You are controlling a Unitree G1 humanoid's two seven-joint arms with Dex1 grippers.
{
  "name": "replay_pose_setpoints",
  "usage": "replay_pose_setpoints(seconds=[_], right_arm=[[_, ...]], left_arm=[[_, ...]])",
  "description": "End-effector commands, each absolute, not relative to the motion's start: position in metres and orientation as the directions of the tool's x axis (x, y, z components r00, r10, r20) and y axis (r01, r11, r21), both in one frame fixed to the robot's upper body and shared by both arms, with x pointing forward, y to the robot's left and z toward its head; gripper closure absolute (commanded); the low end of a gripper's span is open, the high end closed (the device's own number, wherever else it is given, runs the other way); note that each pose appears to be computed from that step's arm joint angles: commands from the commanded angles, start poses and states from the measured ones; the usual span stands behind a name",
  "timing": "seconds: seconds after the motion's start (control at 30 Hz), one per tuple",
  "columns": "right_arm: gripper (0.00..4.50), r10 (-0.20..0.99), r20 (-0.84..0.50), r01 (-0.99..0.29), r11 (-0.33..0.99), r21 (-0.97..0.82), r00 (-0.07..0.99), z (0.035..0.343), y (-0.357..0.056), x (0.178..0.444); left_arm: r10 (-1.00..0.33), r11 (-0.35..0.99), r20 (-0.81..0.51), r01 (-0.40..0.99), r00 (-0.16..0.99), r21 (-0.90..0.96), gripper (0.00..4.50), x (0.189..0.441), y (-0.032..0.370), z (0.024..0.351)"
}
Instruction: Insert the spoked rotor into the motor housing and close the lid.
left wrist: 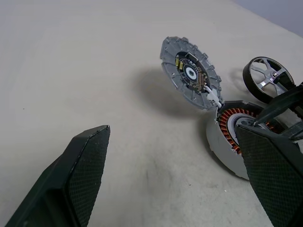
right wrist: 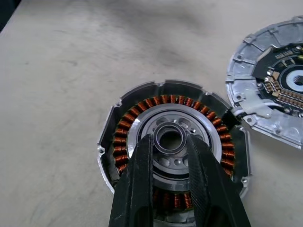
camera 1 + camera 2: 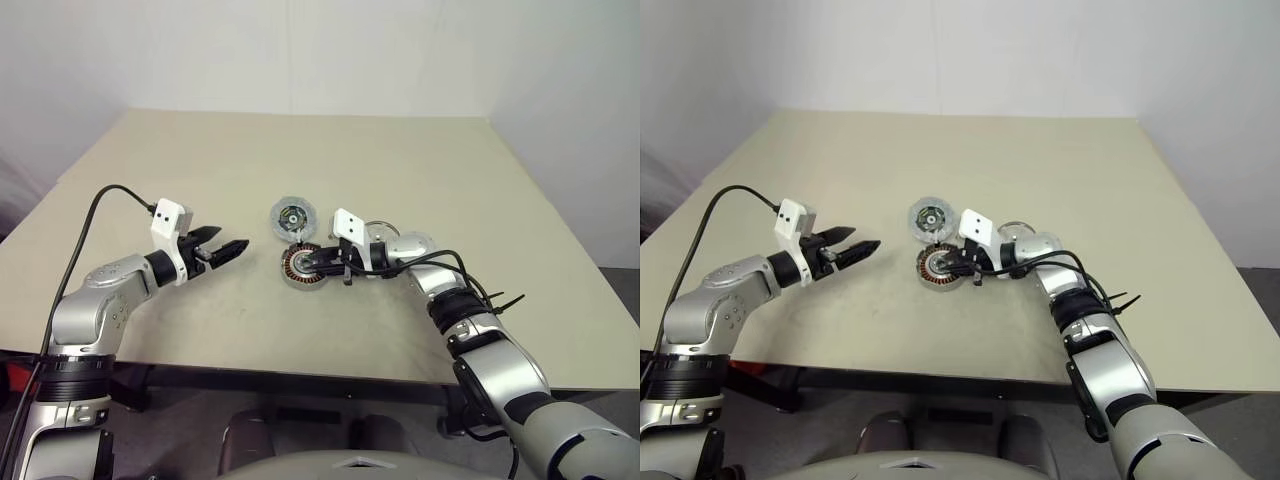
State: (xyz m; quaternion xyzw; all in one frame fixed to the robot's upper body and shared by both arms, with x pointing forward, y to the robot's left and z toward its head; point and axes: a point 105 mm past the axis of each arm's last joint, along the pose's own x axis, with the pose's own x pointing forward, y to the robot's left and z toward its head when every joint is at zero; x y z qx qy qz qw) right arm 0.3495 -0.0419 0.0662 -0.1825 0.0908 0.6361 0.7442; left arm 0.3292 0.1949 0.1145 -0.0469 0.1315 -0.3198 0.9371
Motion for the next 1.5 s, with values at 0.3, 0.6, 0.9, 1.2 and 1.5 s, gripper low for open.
replay_pose_setpoints(seconds=[0.3, 0.6, 0.9, 1.2, 1.5], right_arm=[[3.63, 0.927, -0.318, -0.968, 0.137, -0.208, 0.199, 0.080, -0.038, 0.353], [3.63, 0.919, -0.306, -0.952, 0.176, -0.250, 0.250, 0.083, -0.037, 0.361], [2.50, 0.922, -0.328, -0.965, 0.137, -0.222, 0.207, 0.081, -0.038, 0.357], [1.89, 0.933, -0.290, -0.963, 0.148, -0.227, 0.212, 0.088, -0.036, 0.357], [3.53, 0.939, -0.241, -0.959, 0.197, -0.204, 0.244, 0.103, -0.032, 0.365]], left_arm=[[-0.607, 0.795, -0.166, 0.593, 0.777, -0.128, 0.00, 0.332, 0.197, 0.131], [-0.609, 0.794, -0.165, 0.595, 0.776, -0.128, 0.00, 0.331, 0.195, 0.130], [-0.602, 0.798, -0.164, 0.589, 0.781, -0.127, 0.00, 0.331, 0.197, 0.130], [-0.603, 0.797, -0.164, 0.590, 0.780, -0.126, 0.00, 0.331, 0.196, 0.130], [-0.606, 0.795, -0.166, 0.593, 0.778, -0.126, 0.00, 0.332, 0.195, 0.128]])
